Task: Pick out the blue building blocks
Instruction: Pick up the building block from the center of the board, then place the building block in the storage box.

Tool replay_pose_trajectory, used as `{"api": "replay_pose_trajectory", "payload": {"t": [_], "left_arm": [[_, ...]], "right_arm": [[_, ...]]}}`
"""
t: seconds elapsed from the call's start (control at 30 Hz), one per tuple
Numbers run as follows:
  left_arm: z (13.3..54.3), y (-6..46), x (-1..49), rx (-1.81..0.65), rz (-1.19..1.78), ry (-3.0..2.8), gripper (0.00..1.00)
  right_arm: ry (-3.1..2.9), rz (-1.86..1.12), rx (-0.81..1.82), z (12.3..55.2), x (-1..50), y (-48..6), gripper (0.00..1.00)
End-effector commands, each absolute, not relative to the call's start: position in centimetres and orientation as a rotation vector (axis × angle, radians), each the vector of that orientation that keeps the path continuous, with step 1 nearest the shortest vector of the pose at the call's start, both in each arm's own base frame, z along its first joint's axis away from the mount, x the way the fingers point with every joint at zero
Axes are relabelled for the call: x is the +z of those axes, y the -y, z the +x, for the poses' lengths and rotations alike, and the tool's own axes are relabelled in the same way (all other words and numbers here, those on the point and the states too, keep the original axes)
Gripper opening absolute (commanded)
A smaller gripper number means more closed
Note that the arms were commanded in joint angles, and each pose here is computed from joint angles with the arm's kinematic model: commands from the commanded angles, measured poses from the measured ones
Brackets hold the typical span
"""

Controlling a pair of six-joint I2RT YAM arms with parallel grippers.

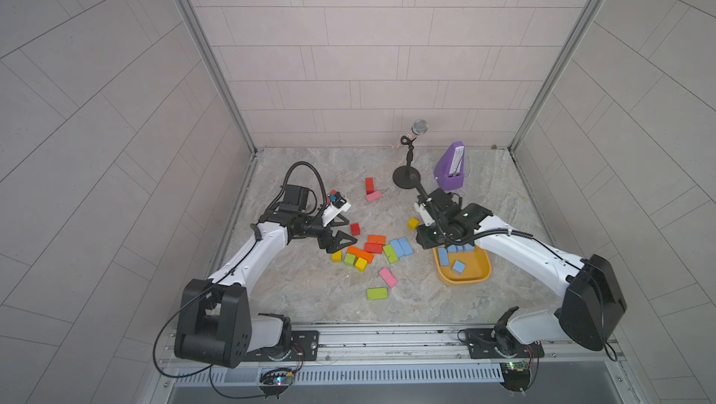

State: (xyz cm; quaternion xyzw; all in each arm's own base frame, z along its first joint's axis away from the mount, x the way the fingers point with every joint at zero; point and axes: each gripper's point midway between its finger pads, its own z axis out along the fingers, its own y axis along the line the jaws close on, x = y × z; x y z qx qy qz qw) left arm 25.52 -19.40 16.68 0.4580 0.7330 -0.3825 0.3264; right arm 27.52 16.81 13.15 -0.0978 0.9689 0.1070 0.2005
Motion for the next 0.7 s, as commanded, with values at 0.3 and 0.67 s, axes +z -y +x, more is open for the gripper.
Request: {"api": "replay_pose_trajectory", "payload": {"t": [0.3, 0.67], "left_arm": [[23.1, 22.1, 14.0, -1.001, 1.401, -1.928, 0.86], [23.3, 22.1, 13.8, -0.997, 1.394, -1.945, 0.86]], "right_arm": [[-2.763, 0.061, 0.103, 25.7, 12.3, -5.5, 0.16], [-2.846, 0.083, 0.018, 25.4, 10.8, -4.2, 0.16]]}}
